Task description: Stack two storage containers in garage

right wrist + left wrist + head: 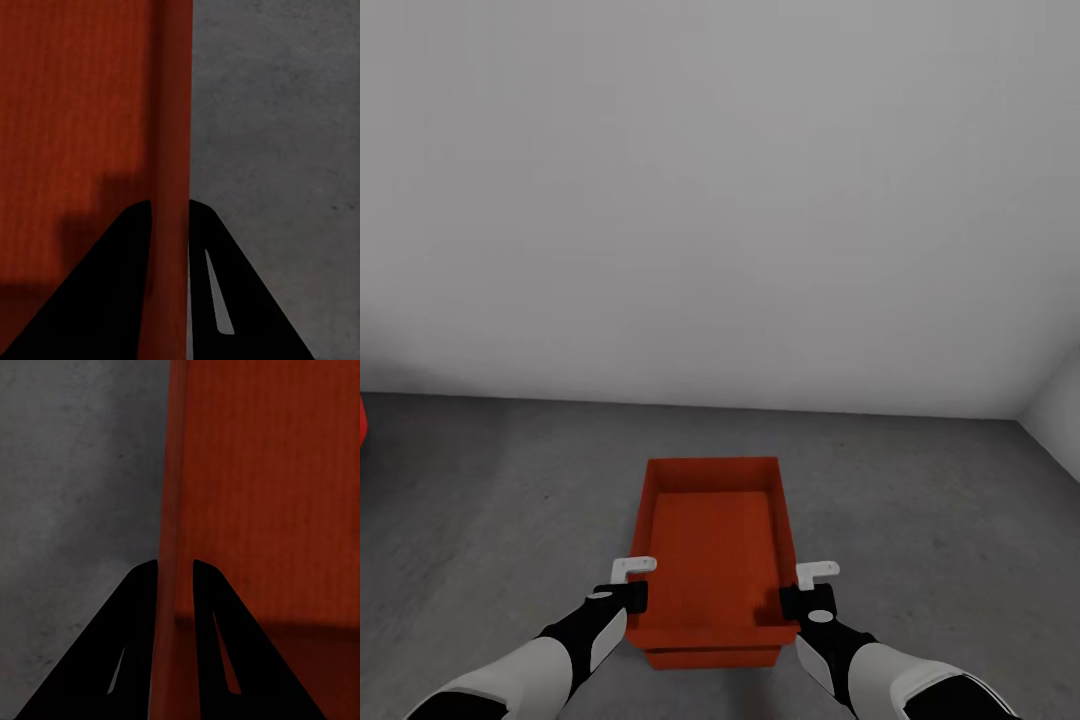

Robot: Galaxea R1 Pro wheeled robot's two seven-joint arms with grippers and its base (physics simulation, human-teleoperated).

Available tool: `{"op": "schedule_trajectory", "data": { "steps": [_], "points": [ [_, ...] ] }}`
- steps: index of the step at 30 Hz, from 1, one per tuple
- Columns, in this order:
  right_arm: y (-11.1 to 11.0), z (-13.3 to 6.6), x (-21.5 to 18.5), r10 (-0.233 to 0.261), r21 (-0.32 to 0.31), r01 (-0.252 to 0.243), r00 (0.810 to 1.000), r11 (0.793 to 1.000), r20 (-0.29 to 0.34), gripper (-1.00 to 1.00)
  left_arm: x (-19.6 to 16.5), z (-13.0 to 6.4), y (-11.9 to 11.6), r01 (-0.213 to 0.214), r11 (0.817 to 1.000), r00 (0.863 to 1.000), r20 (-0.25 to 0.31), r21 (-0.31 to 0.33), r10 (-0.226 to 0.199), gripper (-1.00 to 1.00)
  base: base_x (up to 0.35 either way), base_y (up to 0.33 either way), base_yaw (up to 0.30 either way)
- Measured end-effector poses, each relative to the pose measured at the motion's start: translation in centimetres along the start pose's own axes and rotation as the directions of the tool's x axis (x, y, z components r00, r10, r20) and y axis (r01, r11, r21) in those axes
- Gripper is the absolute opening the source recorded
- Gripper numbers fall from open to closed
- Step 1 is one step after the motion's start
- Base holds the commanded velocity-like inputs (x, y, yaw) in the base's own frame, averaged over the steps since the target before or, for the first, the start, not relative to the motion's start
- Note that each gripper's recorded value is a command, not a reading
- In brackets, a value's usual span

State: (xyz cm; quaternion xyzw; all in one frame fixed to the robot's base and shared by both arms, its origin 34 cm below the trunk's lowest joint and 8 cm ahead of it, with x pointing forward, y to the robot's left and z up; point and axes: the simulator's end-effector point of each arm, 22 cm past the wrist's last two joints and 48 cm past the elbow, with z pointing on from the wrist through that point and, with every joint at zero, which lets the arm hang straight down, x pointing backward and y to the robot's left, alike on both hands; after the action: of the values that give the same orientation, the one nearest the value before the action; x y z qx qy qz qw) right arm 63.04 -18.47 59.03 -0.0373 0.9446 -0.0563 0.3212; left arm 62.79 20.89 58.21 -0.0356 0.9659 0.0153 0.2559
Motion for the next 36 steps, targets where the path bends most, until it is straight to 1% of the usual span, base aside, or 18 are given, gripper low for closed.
{"op": "schedule_trajectory", "data": {
  "steps": [36],
  "points": [
    [0.7,4.5,3.4,0.0,0.0,0.0,1.0,1.0,0.002,-1.0,2.8,5.0,-0.1,0.0,1.0,1.0,0.002,0.0,0.0,-1.0,0.0,0.0,0.0]
  ]
}}
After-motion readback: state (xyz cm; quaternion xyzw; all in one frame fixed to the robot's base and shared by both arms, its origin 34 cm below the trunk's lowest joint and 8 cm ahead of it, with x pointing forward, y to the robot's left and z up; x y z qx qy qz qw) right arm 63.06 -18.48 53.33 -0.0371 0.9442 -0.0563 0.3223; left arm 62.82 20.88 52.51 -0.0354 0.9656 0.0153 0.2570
